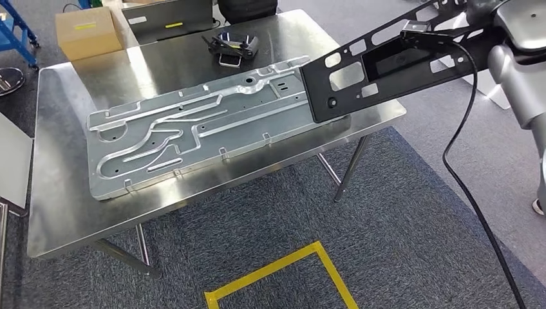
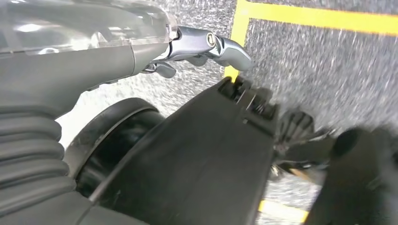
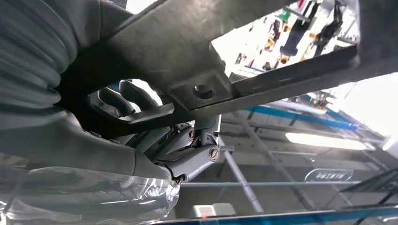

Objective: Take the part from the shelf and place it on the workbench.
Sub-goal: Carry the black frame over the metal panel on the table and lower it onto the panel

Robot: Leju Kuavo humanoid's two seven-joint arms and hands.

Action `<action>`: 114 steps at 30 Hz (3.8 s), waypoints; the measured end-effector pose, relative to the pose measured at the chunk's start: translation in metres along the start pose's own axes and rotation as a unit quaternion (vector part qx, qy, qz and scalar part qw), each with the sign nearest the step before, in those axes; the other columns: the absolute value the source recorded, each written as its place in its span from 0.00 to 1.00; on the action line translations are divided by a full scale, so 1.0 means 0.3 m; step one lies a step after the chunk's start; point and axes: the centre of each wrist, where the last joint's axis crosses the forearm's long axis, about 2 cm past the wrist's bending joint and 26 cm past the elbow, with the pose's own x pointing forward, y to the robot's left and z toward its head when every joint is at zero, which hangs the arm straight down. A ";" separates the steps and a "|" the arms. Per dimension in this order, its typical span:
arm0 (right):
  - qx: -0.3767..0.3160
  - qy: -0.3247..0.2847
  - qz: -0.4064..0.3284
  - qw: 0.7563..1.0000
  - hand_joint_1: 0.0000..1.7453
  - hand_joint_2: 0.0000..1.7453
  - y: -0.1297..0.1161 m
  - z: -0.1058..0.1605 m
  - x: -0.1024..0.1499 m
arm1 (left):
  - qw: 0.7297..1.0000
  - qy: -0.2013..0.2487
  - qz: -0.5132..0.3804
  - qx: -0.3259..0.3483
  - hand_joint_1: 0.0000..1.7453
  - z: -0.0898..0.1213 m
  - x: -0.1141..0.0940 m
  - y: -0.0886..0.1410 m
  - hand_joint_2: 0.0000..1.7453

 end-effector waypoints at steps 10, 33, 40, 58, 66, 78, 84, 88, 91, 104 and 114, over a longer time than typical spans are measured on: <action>0.001 -0.015 -0.012 1.000 1.00 1.00 0.053 0.022 0.049 | 1.000 0.011 -0.001 0.022 0.00 0.003 -0.008 0.006 1.00; 0.026 0.002 -0.067 0.997 1.00 1.00 0.115 0.058 0.003 | 0.999 0.039 0.008 0.030 0.00 0.008 -0.016 -0.018 1.00; 0.010 -0.033 -0.138 0.990 1.00 1.00 0.113 0.006 0.136 | 0.999 0.031 0.009 0.030 0.00 -0.001 0.001 0.010 1.00; 0.018 -0.134 -0.222 0.966 1.00 1.00 0.068 -0.036 0.553 | 0.997 0.021 0.038 0.063 0.00 -0.004 0.008 0.024 1.00; 0.027 -0.131 -0.208 0.969 1.00 1.00 0.079 -0.032 0.550 | 0.997 0.021 0.038 0.066 0.00 -0.004 0.008 0.031 1.00; 0.041 -0.126 -0.202 0.970 1.00 1.00 0.143 0.004 0.520 | 0.997 0.025 0.034 0.065 0.00 -0.003 0.007 0.028 1.00; 0.047 -0.120 -0.196 0.972 1.00 1.00 0.168 0.016 0.488 | 0.997 0.032 0.029 0.062 0.00 -0.002 0.003 0.024 1.00; 0.055 -0.118 -0.193 0.973 1.00 1.00 0.193 0.032 0.475 | 0.997 0.034 0.026 0.062 0.00 -0.002 0.004 0.026 1.00; 0.058 -0.114 -0.190 0.973 1.00 1.00 0.203 0.038 0.458 | 0.997 0.033 0.024 0.064 0.00 -0.003 0.006 0.032 1.00; 0.080 -0.100 -0.174 0.976 1.00 1.00 0.285 0.098 0.370 | 0.997 0.031 0.028 0.061 0.00 -0.007 0.017 0.026 1.00; 0.079 -0.088 -0.170 0.978 1.00 1.00 0.311 0.126 0.337 | 0.997 0.033 0.023 0.059 0.00 -0.010 0.024 0.038 1.00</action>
